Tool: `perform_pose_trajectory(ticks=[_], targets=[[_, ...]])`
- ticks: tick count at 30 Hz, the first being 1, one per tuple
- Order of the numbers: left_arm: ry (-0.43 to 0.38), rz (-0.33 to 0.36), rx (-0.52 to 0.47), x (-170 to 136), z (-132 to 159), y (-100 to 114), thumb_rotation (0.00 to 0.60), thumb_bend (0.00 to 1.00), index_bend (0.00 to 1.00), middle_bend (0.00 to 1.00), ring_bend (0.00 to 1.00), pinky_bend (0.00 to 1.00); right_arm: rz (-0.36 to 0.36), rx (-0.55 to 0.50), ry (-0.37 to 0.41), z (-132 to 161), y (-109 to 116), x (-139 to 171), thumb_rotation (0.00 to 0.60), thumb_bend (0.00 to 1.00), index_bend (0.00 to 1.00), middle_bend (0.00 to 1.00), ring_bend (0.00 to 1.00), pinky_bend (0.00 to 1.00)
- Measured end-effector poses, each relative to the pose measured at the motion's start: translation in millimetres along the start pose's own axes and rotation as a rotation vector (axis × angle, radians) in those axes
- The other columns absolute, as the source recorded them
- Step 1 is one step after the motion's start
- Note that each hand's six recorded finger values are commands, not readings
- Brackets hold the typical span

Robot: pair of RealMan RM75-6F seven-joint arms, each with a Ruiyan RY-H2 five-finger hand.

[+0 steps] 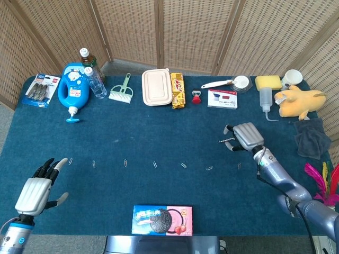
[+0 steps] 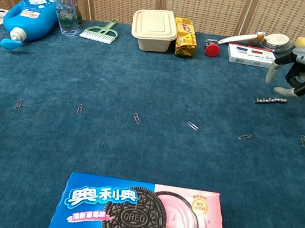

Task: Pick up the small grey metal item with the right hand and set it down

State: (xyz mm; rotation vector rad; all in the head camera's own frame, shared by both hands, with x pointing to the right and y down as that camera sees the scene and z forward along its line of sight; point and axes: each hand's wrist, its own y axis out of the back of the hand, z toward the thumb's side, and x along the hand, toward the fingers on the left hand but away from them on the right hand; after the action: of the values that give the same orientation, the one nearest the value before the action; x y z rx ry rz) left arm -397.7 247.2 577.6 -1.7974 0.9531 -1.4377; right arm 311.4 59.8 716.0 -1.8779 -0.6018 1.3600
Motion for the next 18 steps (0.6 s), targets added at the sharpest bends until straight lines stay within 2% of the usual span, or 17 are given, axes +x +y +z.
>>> perform_pose_trajectory(ticks=[4, 8, 12, 18], targets=[[-0.001, 0.0, 0.002, 0.7, 0.5, 0.5, 0.6, 0.42, 0.02, 0.15, 0.05, 0.15, 0.017, 0.035, -0.023, -2.6, -4.1, -6.5, 0.535, 0.42, 0.11, 0.79, 0.81, 0.6], [-0.004, 0.003, 0.002, 1.1, 1.5, 1.6, 0.6, 0.42, 0.02, 0.15, 0.05, 0.15, 0.02, 0.085, -0.038, -4.6, -5.2, -11.2, 0.588, 0.46, 0.03, 0.77, 0.8, 0.57], [-0.003, 0.004, 0.001, 1.2, 0.9, 2.1, 0.6, 0.42, 0.02, 0.15, 0.05, 0.15, 0.019, 0.14, -0.056, -7.0, -5.5, -14.4, 0.6, 0.53, 0.01, 0.76, 0.8, 0.56], [-0.005, 0.01, -0.003, 1.3, 1.2, 3.0, 0.6, 0.42, 0.02, 0.15, 0.05, 0.15, 0.02, 0.202, -0.079, -9.8, -5.9, -15.4, 0.6, 0.55, 0.04, 0.76, 0.79, 0.56]])
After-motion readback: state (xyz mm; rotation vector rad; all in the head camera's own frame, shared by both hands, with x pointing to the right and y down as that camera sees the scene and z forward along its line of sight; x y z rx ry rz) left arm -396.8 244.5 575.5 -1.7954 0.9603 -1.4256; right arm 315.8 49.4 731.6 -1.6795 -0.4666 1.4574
